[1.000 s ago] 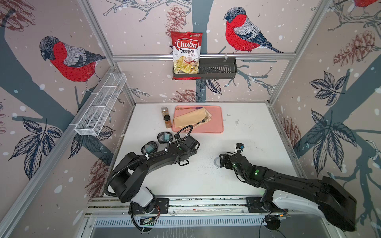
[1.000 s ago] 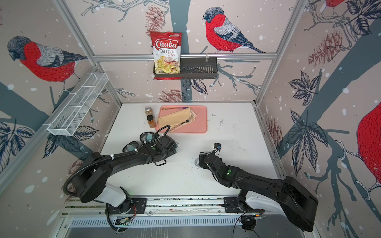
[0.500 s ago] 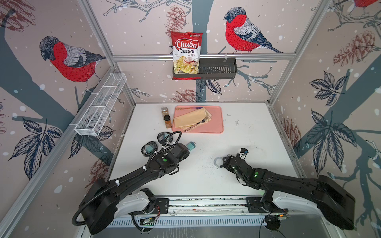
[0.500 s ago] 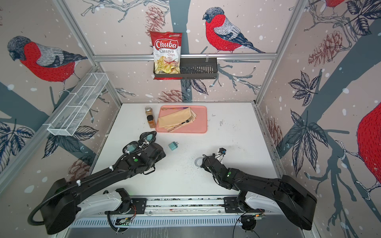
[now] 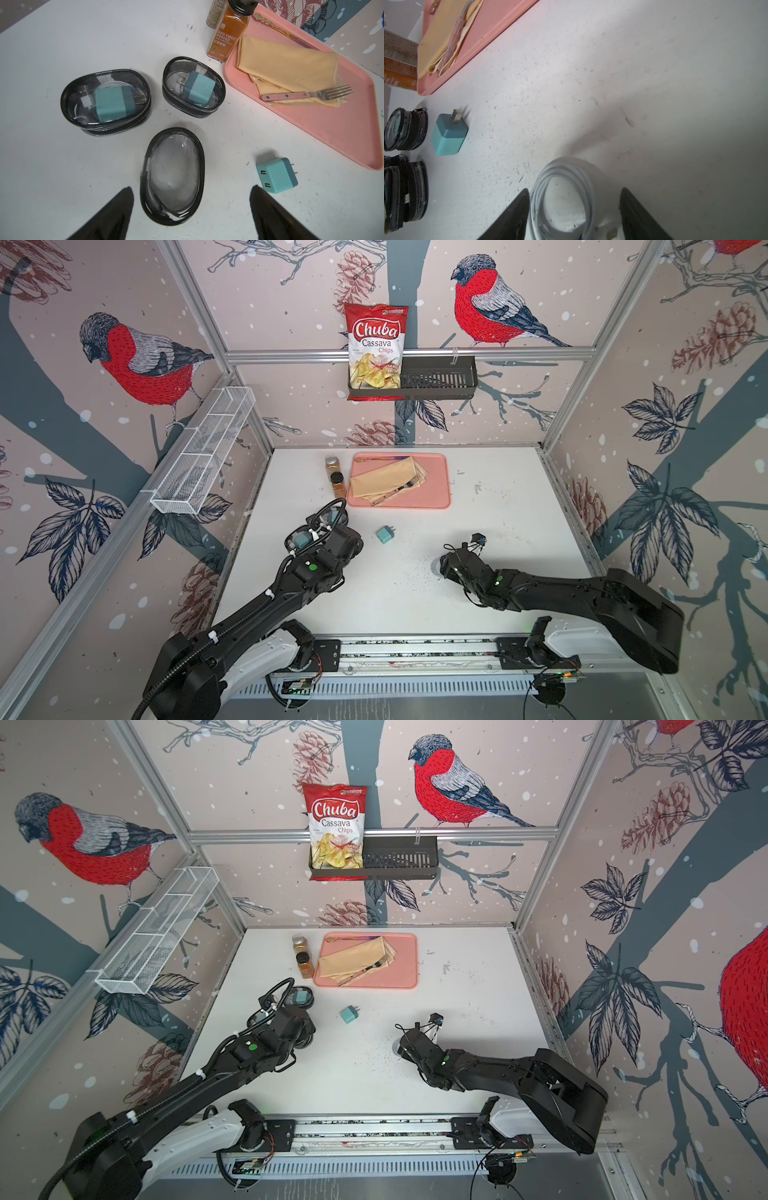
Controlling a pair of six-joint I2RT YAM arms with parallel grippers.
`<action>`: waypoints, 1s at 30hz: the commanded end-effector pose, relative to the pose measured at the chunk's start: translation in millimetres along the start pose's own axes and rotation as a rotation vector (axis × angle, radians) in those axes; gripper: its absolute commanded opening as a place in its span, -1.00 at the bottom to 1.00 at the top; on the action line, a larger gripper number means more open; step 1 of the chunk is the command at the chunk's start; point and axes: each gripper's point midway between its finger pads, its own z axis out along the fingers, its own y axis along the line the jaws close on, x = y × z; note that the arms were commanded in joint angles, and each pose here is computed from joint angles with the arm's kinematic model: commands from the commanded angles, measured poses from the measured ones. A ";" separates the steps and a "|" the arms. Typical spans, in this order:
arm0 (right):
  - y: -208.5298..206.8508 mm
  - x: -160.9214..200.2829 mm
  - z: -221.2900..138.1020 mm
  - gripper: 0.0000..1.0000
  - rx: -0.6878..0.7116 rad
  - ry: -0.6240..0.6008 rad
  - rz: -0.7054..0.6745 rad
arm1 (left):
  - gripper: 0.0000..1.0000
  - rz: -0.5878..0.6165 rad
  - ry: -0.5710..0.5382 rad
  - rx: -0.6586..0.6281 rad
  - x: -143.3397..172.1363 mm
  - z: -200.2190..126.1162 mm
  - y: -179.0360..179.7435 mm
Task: Pack away charging kits
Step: Open the storage bag at the center of the board.
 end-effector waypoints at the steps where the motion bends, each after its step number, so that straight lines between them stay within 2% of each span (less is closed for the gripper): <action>1: -15.4 11.7 3.5 0.17 0.096 0.059 -0.060 | 0.81 0.079 -0.019 -0.063 -8.3 2.0 3.7; 4: -15.9 13.7 5.5 0.11 0.131 0.066 -0.085 | 0.80 0.116 -0.001 -0.080 -7.9 8.3 -3.0; 10: -11.5 12.2 0.7 0.13 0.172 0.026 -0.136 | 0.71 0.184 0.062 -0.184 3.2 27.2 -2.8; 16: -9.6 13.8 0.9 0.13 0.169 0.024 -0.141 | 0.44 0.272 0.165 -0.331 20.7 48.1 -0.5; 20: -12.0 13.4 0.7 0.13 0.176 0.017 -0.139 | 0.23 0.313 0.209 -0.385 33.1 62.8 0.5; 25: -11.8 13.2 0.3 0.13 0.176 0.013 -0.140 | 0.18 0.338 0.222 -0.428 37.7 70.0 3.2; 30: -12.7 14.0 1.2 0.13 0.180 0.014 -0.141 | 0.00 0.333 0.221 -0.428 37.6 68.8 4.4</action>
